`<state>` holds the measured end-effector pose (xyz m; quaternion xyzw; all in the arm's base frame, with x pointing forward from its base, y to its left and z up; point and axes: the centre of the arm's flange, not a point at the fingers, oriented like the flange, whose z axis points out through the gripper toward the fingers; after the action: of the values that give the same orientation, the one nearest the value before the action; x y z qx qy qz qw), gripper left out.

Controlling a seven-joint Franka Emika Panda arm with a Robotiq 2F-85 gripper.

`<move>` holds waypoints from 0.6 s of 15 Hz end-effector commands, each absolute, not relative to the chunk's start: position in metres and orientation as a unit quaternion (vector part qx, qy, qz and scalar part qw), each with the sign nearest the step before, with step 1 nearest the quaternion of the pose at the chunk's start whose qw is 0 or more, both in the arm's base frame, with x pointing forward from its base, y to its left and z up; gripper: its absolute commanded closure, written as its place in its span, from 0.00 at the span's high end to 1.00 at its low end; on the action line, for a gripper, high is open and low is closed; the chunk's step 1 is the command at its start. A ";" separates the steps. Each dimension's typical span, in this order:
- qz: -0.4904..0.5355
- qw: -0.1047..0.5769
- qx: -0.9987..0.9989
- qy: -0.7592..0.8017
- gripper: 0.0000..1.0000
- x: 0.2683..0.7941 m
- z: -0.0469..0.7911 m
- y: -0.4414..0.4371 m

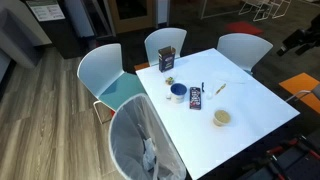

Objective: Put the yellow pen inside the cup then take it out

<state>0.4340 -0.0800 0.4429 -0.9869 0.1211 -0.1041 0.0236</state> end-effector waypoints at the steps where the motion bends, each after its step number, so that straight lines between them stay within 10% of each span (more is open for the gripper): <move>1: -0.104 0.024 -0.987 0.121 1.00 0.434 0.443 -0.080; 9: -0.101 0.050 -0.979 0.172 1.00 0.460 0.430 -0.080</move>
<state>0.4351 -0.0799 0.4410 -0.9859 0.1292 -0.1019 0.0287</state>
